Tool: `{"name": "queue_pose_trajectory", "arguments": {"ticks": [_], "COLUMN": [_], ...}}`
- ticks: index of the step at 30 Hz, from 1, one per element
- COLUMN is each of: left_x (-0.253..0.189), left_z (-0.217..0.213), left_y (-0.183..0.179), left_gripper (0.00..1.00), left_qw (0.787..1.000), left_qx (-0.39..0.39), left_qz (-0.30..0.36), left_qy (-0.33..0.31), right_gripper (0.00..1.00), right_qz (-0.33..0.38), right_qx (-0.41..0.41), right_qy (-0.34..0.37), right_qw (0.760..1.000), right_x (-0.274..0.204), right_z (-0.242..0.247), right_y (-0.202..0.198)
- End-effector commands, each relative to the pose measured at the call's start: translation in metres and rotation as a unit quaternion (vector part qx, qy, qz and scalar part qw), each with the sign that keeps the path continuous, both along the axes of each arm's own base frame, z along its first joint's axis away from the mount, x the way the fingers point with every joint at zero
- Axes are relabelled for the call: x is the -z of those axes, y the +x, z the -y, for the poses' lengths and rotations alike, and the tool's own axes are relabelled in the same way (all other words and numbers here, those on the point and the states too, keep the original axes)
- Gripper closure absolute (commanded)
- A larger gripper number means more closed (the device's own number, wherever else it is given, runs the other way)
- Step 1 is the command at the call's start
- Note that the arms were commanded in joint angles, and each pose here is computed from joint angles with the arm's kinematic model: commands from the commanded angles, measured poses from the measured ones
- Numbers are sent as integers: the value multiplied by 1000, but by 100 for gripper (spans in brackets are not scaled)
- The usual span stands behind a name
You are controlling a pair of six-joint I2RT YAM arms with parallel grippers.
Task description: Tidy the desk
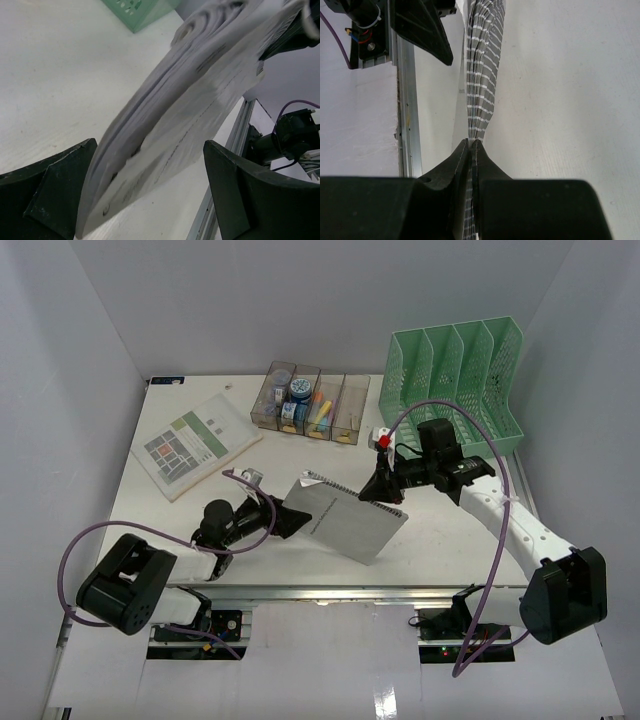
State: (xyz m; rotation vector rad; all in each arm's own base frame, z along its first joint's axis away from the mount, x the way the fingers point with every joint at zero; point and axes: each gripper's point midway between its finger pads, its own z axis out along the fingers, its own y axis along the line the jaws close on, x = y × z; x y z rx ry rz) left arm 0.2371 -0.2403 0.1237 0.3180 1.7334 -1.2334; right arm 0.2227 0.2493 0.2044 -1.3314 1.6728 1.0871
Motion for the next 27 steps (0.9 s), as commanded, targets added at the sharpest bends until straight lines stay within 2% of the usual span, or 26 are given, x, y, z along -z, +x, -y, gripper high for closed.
{"name": "queue_pose_trajectory", "arguments": {"ticks": [1, 6, 10, 14, 16, 18, 23, 27], "left_x": [-35, -41, -46, -40, -40, -39, -37, -40], "left_z": [14, 23, 32, 34, 34, 35, 38, 38], "left_y": [10, 13, 10, 4, -1, -4, -9, -13], "left_gripper": [2, 6, 23, 25, 31, 41, 78, 98], "left_qw": [997, 996, 992, 991, 990, 989, 986, 985], "left_qx": [35, 60, 102, 120, 130, 141, 166, 169], "left_qz": [68, 71, 69, 51, 49, 44, 21, 4], "left_qy": [-10, -10, -12, -8, -8, -7, -2, -7], "right_gripper": [92, 92, 92, 92, 92, 92, 92, 92], "right_qz": [10, 5, 4, 0, -1, -2, -6, -7], "right_qx": [-23, -19, -13, -10, -8, -5, 3, 17], "right_qy": [20, 14, 5, 0, -2, -5, -15, -30], "right_qw": [999, 1000, 1000, 1000, 1000, 1000, 1000, 999], "right_x": [-7, -2, 4, 7, 9, 11, 16, 24], "right_z": [-1, 0, 0, -1, -2, -2, -5, -5], "right_y": [-13, -11, -7, -2, 1, 4, 15, 26]}}
